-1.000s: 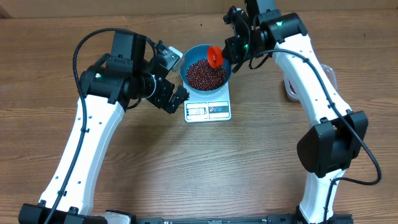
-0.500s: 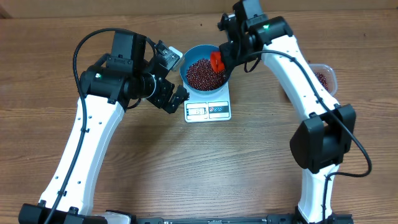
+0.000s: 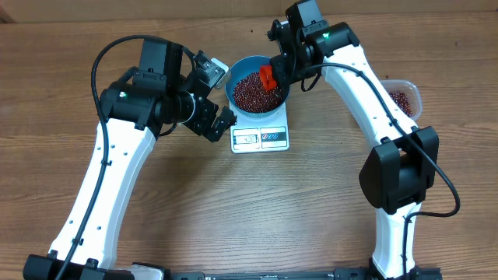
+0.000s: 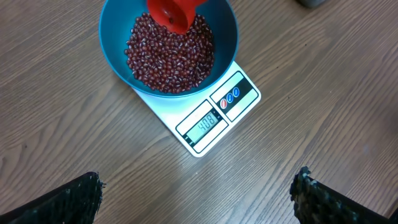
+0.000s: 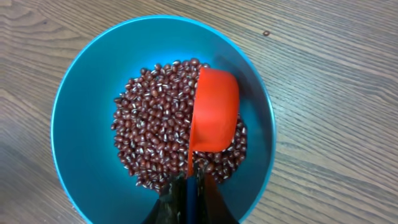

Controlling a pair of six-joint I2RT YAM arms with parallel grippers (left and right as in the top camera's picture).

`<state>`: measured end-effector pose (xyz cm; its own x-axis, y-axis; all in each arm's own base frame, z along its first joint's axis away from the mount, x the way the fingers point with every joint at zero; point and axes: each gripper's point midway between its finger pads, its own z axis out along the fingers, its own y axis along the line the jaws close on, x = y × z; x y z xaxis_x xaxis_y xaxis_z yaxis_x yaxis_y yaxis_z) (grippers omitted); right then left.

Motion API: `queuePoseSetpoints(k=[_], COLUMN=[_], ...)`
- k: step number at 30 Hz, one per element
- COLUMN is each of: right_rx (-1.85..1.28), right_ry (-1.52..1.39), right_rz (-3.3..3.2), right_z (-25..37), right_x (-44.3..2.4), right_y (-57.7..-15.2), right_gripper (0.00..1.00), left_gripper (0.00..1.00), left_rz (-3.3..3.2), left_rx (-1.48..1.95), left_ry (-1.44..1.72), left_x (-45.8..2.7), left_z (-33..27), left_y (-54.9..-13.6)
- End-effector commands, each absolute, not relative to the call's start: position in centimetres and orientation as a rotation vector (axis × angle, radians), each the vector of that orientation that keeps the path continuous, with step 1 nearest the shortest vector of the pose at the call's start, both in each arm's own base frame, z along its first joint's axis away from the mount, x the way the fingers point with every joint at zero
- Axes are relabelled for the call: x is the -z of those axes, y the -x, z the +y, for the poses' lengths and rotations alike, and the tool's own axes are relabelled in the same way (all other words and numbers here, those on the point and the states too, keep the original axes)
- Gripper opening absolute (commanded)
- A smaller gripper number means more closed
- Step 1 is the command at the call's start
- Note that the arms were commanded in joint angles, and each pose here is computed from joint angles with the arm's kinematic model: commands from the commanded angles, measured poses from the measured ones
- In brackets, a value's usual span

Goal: Scoop item into bowl and weigh 150g on scale
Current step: 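Hold the scoop over the bowl and shake out small amounts of beans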

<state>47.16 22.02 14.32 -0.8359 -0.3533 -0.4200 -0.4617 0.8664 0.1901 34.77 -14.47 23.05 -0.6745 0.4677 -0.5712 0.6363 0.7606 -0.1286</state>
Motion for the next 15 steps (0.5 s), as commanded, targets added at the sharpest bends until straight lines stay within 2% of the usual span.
queuePoseSetpoints(k=[1, 15], right_rx=[-0.451, -0.550], right_ry=[0.611, 0.563], right_rz=[2.655, 2.623], right_z=[22.8, 21.2], right_x=[-14.4, -17.4], right_y=[-47.3, -47.1], right_gripper=[0.04, 0.04], left_gripper=[1.00, 1.00], left_rz=[2.416, 2.416], left_rx=[0.418, 0.418], left_ry=[-0.845, -0.845], left_x=[-23.6, -23.6], left_z=[-14.2, -14.2], left_y=[-34.5, -34.5])
